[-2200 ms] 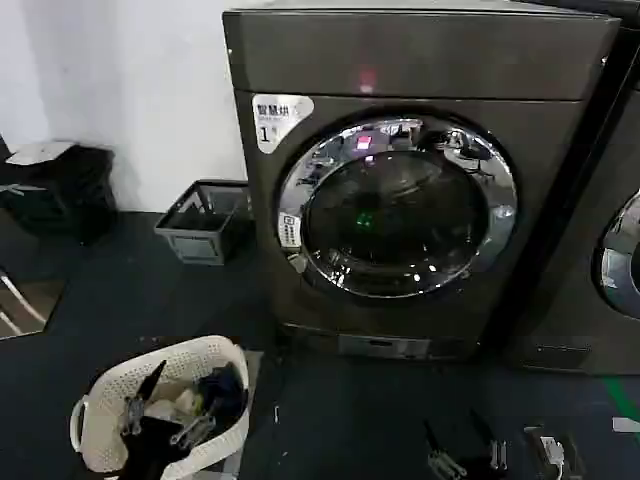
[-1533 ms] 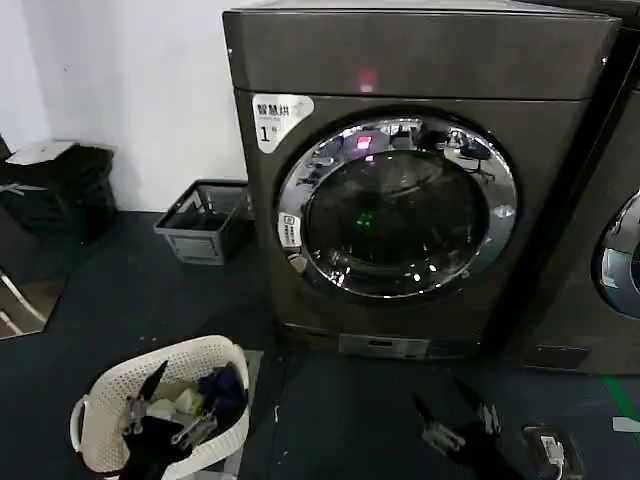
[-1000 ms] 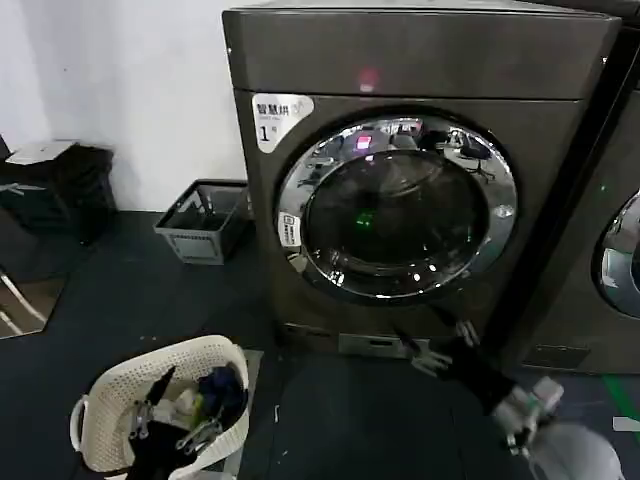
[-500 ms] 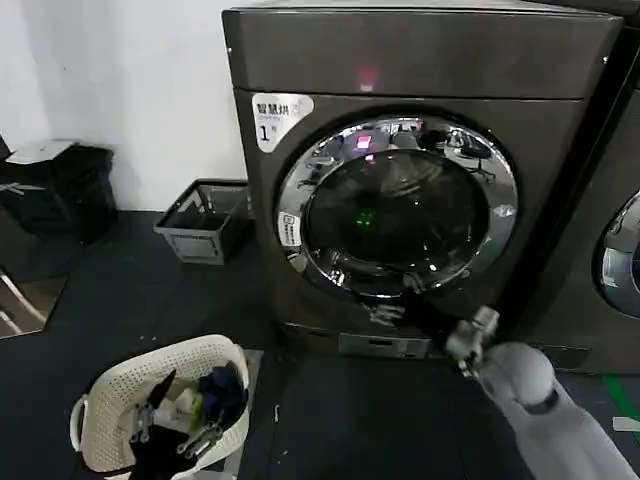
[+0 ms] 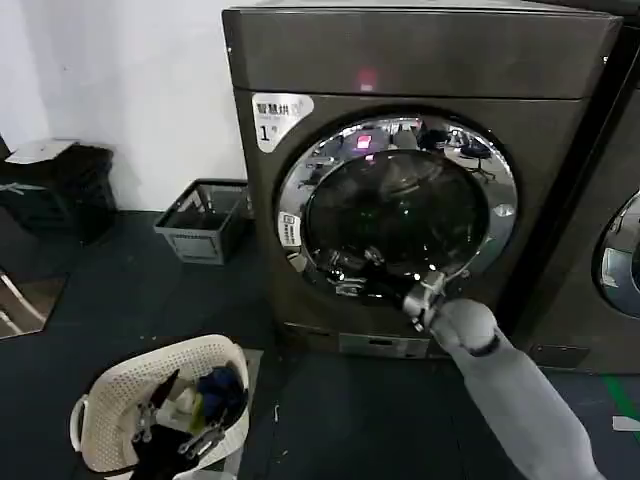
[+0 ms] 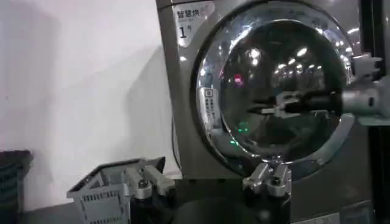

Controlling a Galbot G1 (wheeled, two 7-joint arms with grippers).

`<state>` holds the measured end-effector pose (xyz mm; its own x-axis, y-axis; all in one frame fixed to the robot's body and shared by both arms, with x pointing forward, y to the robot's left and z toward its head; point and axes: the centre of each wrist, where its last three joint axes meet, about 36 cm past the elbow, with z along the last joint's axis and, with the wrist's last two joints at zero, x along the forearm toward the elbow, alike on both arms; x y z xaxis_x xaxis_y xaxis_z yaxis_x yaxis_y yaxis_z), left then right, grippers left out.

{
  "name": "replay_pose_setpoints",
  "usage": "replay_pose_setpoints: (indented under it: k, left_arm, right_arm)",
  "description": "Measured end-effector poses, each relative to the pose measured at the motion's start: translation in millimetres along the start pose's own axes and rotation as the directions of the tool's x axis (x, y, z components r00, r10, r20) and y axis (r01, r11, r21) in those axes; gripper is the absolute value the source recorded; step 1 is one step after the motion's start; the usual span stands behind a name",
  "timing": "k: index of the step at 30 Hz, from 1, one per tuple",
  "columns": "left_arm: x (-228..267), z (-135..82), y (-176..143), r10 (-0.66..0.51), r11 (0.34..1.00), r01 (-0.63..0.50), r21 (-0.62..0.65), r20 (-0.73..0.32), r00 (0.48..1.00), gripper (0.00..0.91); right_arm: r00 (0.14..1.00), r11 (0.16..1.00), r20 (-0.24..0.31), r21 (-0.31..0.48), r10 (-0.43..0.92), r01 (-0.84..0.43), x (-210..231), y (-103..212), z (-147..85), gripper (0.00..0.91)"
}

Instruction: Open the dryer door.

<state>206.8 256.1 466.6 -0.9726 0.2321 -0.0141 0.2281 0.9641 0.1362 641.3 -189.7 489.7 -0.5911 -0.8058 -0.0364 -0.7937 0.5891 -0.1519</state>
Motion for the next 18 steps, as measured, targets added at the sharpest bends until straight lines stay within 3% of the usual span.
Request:
replay_pose_setpoints:
  k: [9,18]
  left_arm:
    - [-0.2,-0.2,0.5,0.005,1.000,-0.005,-0.001,0.000,1.000,0.907]
    - [-3.2,4.9,6.5,0.003,1.000,-0.003,0.024,-0.003,1.000,0.907]
  right_arm:
    - [0.999,0.999,0.002,-0.007,-0.042,0.042,-24.1,1.0,-5.3,0.907]
    - [0.989,0.988,0.001,-0.050,-0.145,0.145,-19.0,-0.3,-10.0,0.907]
